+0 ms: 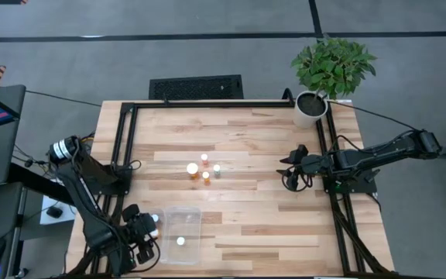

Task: Pick and place medicine bottles into bin by pill shape (circle, oval)
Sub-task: Put the large orange pill bottle into the left transparent bin

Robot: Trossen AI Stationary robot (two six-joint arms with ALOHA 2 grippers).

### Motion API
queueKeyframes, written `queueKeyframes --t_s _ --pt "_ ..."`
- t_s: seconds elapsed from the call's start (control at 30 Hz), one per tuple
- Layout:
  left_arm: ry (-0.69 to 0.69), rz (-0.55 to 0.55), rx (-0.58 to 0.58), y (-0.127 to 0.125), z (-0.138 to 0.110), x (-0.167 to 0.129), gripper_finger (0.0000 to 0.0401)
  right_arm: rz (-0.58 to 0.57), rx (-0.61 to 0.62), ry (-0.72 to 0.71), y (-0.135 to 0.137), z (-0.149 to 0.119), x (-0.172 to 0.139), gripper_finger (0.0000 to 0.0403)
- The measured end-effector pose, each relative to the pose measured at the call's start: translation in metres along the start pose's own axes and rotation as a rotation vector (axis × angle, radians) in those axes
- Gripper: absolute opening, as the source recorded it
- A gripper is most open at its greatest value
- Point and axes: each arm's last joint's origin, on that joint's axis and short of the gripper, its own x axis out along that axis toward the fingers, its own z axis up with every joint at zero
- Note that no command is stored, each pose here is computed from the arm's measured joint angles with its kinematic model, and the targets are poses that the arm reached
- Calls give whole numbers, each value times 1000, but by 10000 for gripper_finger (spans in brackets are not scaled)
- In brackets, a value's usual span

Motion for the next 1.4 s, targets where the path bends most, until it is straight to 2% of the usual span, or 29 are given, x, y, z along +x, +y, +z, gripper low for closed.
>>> queueKeyframes --t_s 0.33,0.57,0.8,0.9,1.13,1.4 --pt "-34 -63 35 12 20 -17 245 0 0 0 0 0 0 234" --pt "-191 -71 67 23 42 -28 245 0 0 0 0 0 0 234" --pt "-417 53 138 35 72 -26 245 0 -1 0 0 0 0 234" --pt "-434 113 152 40 88 -20 245 0 0 0 0 0 0 234" --pt "-456 183 63 51 124 -6 245 0 0 0 0 0 0 234" --pt "-510 243 92 59 148 1 245 -1 -1 0 0 0 0 234"
